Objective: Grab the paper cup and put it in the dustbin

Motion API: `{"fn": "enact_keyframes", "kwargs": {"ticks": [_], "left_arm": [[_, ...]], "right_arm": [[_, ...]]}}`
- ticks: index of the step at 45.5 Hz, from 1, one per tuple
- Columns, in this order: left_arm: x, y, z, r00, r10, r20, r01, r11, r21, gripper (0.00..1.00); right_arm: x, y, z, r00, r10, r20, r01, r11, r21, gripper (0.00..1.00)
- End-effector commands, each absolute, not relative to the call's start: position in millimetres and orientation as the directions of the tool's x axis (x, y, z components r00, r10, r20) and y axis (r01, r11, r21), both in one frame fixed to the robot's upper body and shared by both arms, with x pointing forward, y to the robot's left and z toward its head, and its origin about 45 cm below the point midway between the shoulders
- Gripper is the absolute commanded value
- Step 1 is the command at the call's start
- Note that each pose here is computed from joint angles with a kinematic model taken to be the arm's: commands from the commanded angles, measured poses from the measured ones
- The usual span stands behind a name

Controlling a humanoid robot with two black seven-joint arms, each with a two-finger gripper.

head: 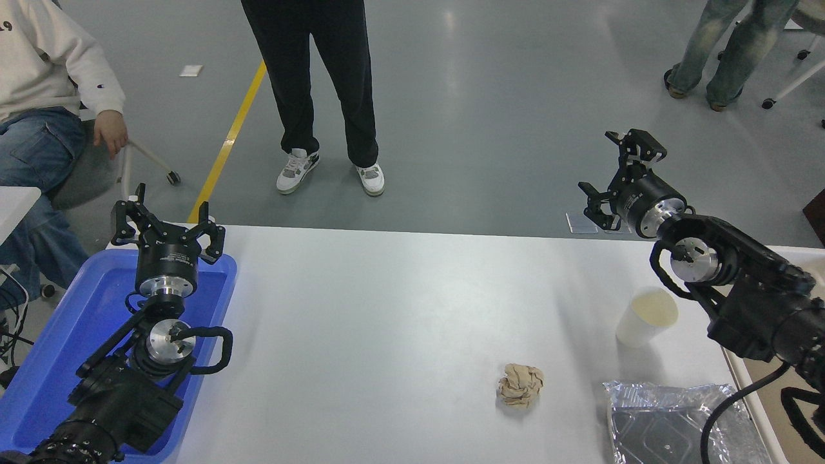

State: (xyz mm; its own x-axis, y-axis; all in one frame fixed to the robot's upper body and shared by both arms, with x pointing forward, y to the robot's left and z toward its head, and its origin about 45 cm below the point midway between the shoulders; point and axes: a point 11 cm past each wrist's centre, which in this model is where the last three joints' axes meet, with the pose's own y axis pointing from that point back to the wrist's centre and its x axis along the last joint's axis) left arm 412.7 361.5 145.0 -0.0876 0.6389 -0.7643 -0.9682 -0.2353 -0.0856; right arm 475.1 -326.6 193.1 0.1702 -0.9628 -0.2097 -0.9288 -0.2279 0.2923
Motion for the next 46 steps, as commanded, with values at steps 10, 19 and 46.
{"fn": "enact_keyframes", "kwargs": {"ticks": [10,19,46], "left_arm": [[412.6,361.6,144.9,-0.088,0.638,-0.765,-0.9681,-0.236,-0.085,0.99],[412.6,361.6,144.9,-0.088,0.638,-0.765,-0.9681,-0.236,-0.085,0.99],[412.6,361.6,144.9,-0.088,0.638,-0.765,-0.9681,-0.236,-0.085,0.99]], "right_arm": [[481.7,-329.0,254.5,0.393,-0.909,0.141,-0.868,-0.315,0.384,1.00],[472.8,-333.8,285.5,0.512,-0.792,0.334,-0.815,-0.325,0.479,1.00],[387.2,-331.8,302.8,0.821,-0.223,0.526,-0.570,-0.262,0.779,1.00]]}}
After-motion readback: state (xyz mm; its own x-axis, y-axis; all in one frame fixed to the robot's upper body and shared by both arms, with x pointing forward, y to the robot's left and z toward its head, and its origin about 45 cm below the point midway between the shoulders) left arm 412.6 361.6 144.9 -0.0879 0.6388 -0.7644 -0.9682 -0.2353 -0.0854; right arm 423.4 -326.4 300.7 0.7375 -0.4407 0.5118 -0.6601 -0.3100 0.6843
